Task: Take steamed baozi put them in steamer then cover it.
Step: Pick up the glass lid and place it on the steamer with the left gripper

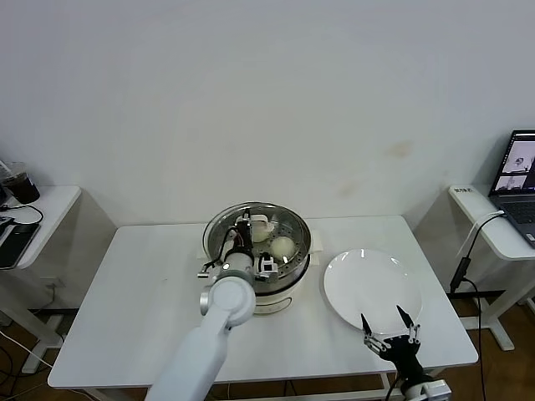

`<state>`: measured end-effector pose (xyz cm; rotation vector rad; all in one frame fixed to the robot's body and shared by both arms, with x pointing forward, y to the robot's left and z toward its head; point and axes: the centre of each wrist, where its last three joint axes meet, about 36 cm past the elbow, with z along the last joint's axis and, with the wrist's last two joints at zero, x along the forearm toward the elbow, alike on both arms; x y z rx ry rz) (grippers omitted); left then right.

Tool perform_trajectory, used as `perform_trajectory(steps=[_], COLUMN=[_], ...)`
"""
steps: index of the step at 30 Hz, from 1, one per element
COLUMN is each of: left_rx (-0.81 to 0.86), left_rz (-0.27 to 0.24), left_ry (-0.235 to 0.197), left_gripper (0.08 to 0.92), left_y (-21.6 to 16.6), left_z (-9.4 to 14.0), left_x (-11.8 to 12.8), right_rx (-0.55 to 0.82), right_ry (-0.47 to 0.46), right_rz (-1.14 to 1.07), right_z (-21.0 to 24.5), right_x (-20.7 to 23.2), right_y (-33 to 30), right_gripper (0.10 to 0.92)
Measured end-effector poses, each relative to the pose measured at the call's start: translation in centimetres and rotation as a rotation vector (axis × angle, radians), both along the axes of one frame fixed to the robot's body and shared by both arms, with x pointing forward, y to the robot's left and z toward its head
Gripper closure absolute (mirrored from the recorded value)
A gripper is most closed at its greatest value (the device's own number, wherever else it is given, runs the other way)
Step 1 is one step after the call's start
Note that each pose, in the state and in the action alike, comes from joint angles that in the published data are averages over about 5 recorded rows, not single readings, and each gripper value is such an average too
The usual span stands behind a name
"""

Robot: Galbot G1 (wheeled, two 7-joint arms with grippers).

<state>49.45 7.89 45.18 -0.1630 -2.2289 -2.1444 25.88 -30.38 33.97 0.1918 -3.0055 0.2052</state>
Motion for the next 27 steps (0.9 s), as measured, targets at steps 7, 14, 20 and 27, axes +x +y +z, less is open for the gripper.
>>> perform_trajectory(steps=[7, 14, 20, 27], left_rx=[0.006, 0.013, 0.006, 0.000], left_rz=[-0.004, 0.004, 0.003, 0.008], left_ry=[0.004, 0.012, 0.021, 0.020], left_gripper=[0.859, 0.859, 0.859, 0.859], left_y=[-1.1, -1.0, -1.4, -1.4], left_z=[-0.2, -0.3, -0.4, -0.4], left_x=[0.0, -0.1, -0.4, -0.4], right_rx=[0.005, 0.006, 0.009, 0.008], right_ry=[0.004, 0.005, 0.007, 0.007], right_rz=[0.009, 0.014, 0.022, 0.027], right_z=[-0.2, -0.3, -0.3, -0.3], right_x=[0.0, 0.0, 0.1, 0.0], right_y=[0.3, 0.4, 0.7, 0.9], right_gripper=[0.200, 0.199, 0.199, 0.200])
